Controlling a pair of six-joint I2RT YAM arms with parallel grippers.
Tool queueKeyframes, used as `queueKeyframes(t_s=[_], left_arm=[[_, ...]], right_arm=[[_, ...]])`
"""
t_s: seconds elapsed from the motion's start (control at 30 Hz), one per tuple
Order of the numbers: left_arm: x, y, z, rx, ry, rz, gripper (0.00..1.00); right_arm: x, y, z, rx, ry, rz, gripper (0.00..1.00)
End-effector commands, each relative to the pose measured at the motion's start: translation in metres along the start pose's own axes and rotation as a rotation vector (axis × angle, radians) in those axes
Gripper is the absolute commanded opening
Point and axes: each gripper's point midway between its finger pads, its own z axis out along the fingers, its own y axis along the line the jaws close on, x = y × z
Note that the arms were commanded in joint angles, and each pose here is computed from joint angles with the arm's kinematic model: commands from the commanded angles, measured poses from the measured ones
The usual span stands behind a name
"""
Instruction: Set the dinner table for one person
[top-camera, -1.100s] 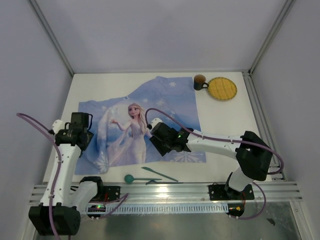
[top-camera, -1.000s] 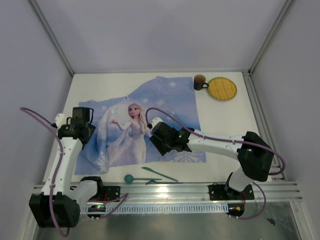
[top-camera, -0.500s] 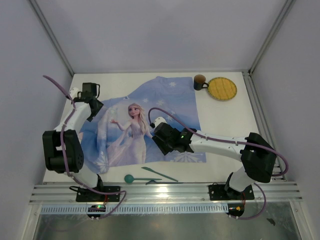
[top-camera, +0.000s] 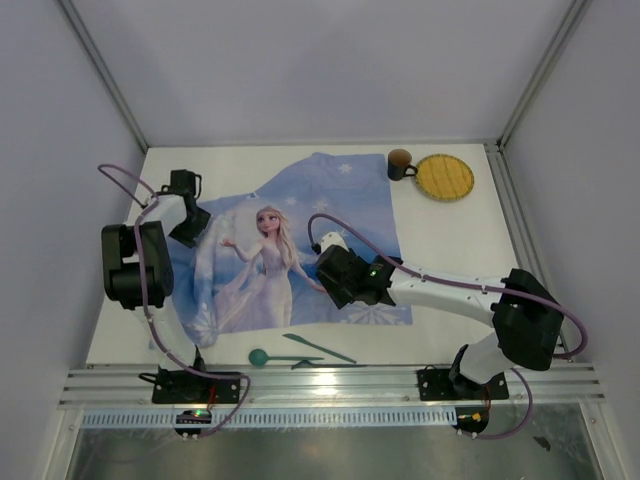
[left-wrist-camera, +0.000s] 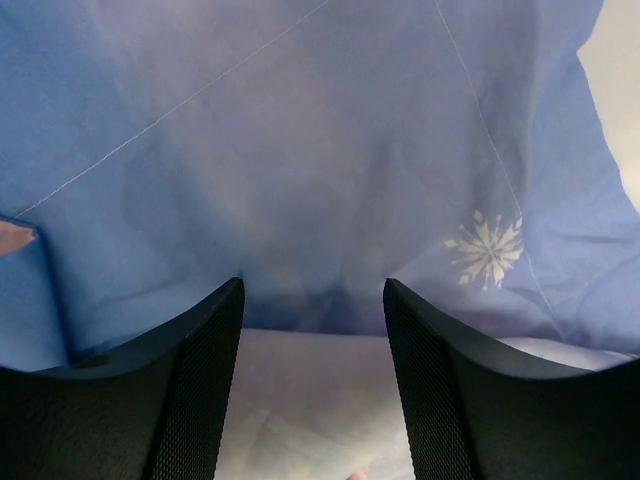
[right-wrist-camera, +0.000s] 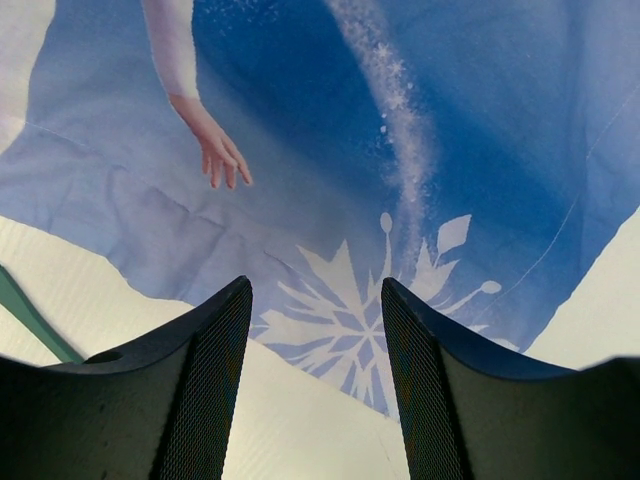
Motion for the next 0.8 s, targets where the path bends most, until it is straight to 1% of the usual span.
queueKeyframes(t_s=[0.0,0.27,0.47,0.53,0.77], left_arm=[[-0.017,-0.022,0.005,0.06,-0.014,-0.088,0.6],[-0.026,-0.035,0.028,0.056,0.0,-0.087,0.6],[-0.037,-0.059,0.046,0.101,0.016,-0.09,0.6],[-0.033,-0.061,0.056,0.093,0.037,-0.081,0.59],[-0.047,-0.093,0.069,0.145,0.044,-0.083,0.59]], right_arm=[[-0.011,-0.01,-0.012,0.031,-0.045,0.032,0.59],[-0.002,-0.023,-0.016,0.074,-0.019,0.038,0.59],[0.007,-0.037,-0.023,0.12,0.009,0.052,0.59],[0.01,-0.041,-0.026,0.135,0.022,0.057,0.6],[0.015,-0.056,-0.035,0.194,0.047,0.086,0.6]])
